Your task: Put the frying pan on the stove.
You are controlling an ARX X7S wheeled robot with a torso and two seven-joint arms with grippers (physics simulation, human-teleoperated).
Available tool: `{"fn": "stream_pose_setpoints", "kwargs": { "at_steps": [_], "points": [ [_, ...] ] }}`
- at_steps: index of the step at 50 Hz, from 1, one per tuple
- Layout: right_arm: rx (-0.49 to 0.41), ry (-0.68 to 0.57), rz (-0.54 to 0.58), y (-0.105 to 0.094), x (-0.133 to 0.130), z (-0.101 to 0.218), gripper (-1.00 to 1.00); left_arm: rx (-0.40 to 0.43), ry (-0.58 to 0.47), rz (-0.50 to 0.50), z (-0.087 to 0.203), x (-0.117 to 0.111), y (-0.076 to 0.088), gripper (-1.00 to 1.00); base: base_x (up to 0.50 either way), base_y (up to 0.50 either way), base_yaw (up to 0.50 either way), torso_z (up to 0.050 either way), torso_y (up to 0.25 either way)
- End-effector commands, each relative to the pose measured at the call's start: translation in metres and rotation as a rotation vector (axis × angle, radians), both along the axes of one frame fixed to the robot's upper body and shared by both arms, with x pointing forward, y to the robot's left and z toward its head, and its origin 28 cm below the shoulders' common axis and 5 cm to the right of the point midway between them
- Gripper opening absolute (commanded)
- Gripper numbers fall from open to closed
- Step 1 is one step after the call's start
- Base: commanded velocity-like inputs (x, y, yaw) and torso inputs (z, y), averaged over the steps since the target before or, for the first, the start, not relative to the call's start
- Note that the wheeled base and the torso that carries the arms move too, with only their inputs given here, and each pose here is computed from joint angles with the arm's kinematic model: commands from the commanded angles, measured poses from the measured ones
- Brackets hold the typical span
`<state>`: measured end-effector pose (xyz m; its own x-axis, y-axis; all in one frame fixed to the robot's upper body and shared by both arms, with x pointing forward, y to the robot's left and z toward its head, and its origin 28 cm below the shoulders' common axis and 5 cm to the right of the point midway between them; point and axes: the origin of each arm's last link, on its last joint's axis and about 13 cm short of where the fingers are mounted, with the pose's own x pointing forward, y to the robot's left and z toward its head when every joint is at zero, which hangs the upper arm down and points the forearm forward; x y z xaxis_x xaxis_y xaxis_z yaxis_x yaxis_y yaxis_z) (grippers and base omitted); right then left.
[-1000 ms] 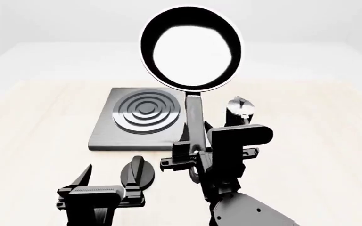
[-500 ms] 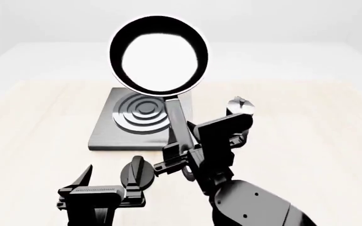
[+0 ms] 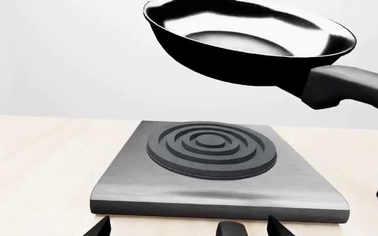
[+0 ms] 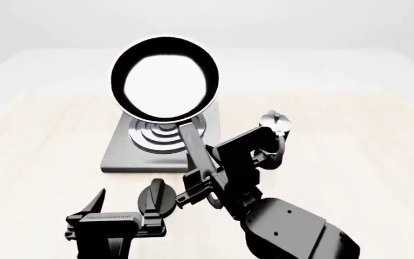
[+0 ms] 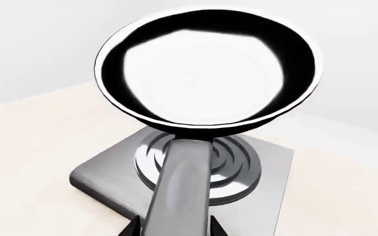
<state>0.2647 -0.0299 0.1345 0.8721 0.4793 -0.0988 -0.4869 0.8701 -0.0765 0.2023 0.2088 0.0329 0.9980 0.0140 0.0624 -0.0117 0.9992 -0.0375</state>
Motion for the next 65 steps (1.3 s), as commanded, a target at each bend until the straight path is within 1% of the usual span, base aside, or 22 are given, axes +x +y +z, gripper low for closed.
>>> {"fn": "stream_pose_setpoints", "kwargs": {
  "at_steps": [1, 14, 26, 51, 65],
  "points": [
    [-0.042, -0.087, -0.027, -0.008, 0.014, 0.015, -1.0, 0.0, 0.0, 0.001, 0.0, 0.0, 0.0, 1.0, 0.0, 0.0, 0.0, 0.0, 0.0],
    [-0.078, -0.058, -0.042, -0.013, 0.028, 0.012, -1.0, 0.0, 0.002, 0.001, 0.0, 0.001, 0.0, 1.0, 0.0, 0.0, 0.0, 0.001, 0.002],
    [-0.125, -0.036, -0.021, -0.012, 0.037, 0.003, -1.0, -0.001, 0.002, 0.004, -0.001, 0.002, 0.001, 1.0, 0.0, 0.0, 0.0, 0.0, 0.002],
    [-0.154, -0.005, -0.034, -0.011, 0.059, -0.011, -1.0, 0.0, 0.001, 0.009, 0.0, 0.003, 0.001, 1.0, 0.0, 0.0, 0.0, 0.001, 0.002],
    [-0.168, 0.006, -0.017, -0.006, 0.06, -0.015, -1.0, 0.002, 0.001, 0.008, 0.0, 0.002, 0.001, 1.0, 0.0, 0.0, 0.0, 0.0, 0.002]
  ]
}}
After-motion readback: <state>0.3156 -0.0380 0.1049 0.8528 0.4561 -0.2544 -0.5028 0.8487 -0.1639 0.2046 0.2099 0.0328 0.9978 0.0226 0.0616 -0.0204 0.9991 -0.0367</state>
